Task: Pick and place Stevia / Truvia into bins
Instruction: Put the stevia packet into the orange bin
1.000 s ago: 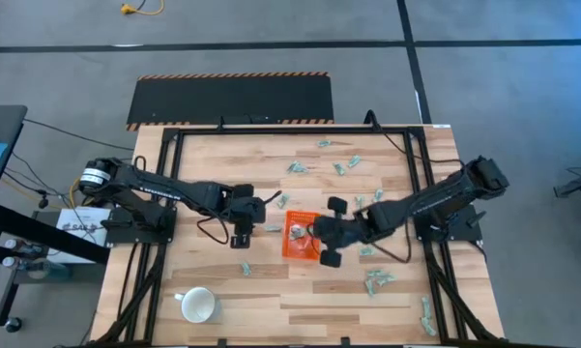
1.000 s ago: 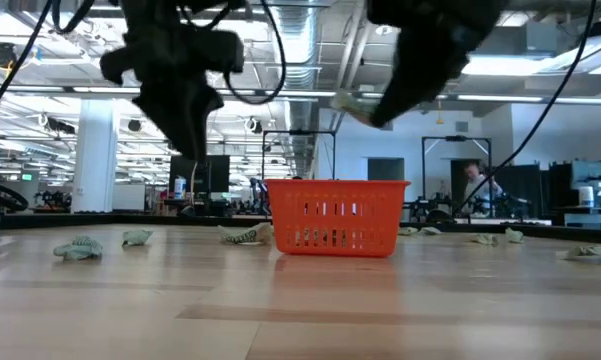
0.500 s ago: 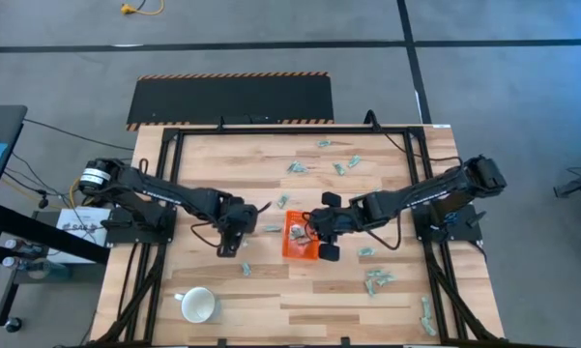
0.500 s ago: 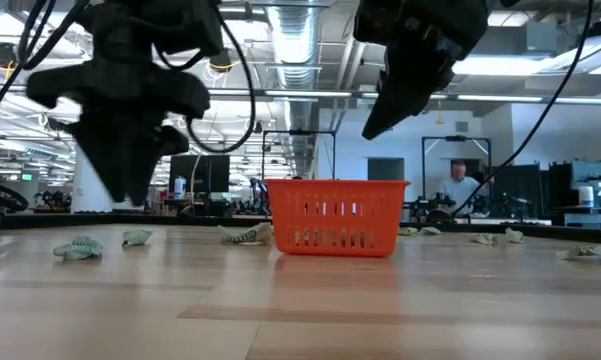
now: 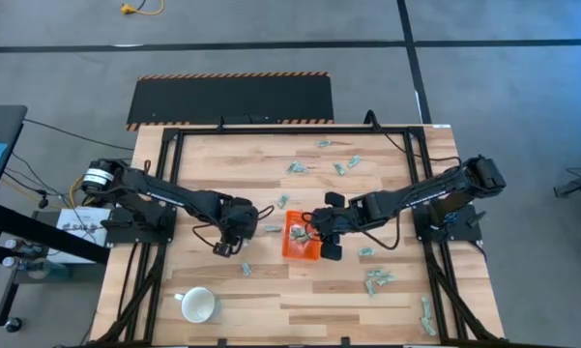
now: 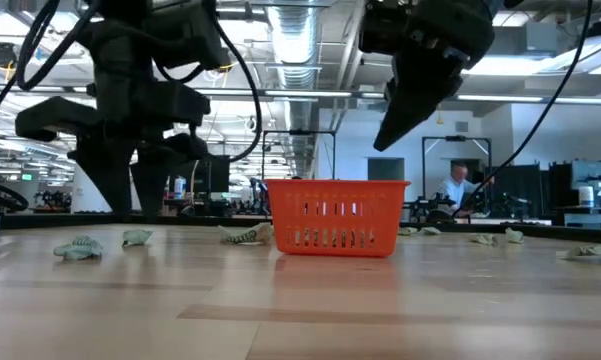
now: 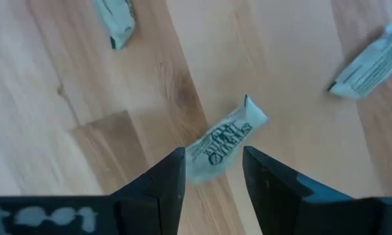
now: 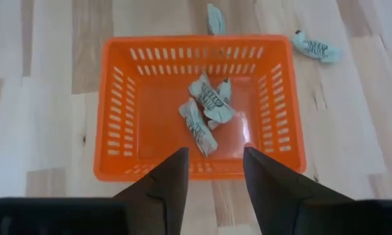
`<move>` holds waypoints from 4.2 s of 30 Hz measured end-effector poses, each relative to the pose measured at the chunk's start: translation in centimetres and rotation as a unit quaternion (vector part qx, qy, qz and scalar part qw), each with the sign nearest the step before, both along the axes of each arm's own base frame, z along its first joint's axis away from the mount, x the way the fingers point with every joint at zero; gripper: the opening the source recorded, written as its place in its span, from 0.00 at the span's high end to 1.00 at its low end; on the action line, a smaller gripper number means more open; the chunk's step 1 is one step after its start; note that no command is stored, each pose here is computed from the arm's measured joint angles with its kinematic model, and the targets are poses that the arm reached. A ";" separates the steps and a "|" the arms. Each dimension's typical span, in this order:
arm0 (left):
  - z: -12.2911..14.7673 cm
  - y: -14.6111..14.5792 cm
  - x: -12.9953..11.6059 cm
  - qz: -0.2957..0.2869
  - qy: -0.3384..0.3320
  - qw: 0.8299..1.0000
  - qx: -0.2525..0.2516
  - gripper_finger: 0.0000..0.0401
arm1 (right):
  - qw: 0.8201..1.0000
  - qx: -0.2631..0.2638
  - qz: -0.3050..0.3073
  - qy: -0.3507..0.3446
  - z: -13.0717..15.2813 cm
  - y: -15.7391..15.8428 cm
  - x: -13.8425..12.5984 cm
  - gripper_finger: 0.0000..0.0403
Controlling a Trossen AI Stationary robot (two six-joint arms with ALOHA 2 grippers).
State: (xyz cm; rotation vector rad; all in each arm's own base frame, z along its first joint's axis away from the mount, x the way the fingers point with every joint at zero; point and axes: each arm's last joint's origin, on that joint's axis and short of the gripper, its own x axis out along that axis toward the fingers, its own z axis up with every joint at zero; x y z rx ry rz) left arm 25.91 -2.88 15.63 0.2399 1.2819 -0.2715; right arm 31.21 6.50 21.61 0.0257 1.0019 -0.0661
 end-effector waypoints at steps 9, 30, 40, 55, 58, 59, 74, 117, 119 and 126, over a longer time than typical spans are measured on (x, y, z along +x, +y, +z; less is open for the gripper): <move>-1.8 -0.2 0.5 -0.020 0.028 0.999 0.014 0.65 | 1.000 -0.017 -0.004 0.008 -0.1 0.7 -0.4 0.68; -1.6 -0.1 0.6 0.069 0.026 0.997 -0.002 0.98 | 0.964 -0.057 -0.167 0.198 -1.2 2.7 -6.0 0.76; 2.8 -0.1 2.5 0.080 -0.018 0.996 0.029 1.00 | 0.952 -0.066 -0.177 0.240 -1.2 2.6 -6.9 0.76; 9.2 1.3 7.2 0.034 -0.287 0.953 -0.094 1.00 | 0.951 -0.032 -0.206 0.227 -1.9 2.6 -10.5 0.76; 9.2 1.9 7.2 0.044 -0.288 0.952 -0.094 1.00 | 0.957 0.002 -0.201 0.207 -1.7 2.5 -11.0 0.76; 8.9 2.1 7.4 0.046 -0.286 0.953 -0.095 1.00 | 0.958 0.014 -0.199 0.203 -1.8 2.5 -11.2 0.76; 4.1 2.7 10.5 0.044 -0.239 0.963 -0.113 1.00 | 0.960 0.035 -0.192 0.199 -3.0 3.1 -11.6 0.76; 5.7 2.4 4.5 0.075 -0.073 0.988 -0.113 0.61 | 0.962 0.010 -0.107 0.251 -6.3 4.8 -10.2 0.49; 5.7 2.4 4.5 0.077 -0.072 0.988 -0.113 0.61 | 0.959 0.004 -0.105 0.265 -6.9 4.9 -10.1 0.51; 5.7 2.4 4.5 0.079 -0.075 0.987 -0.115 0.61 | 0.950 -0.001 -0.104 0.295 -8.3 4.6 -9.4 0.53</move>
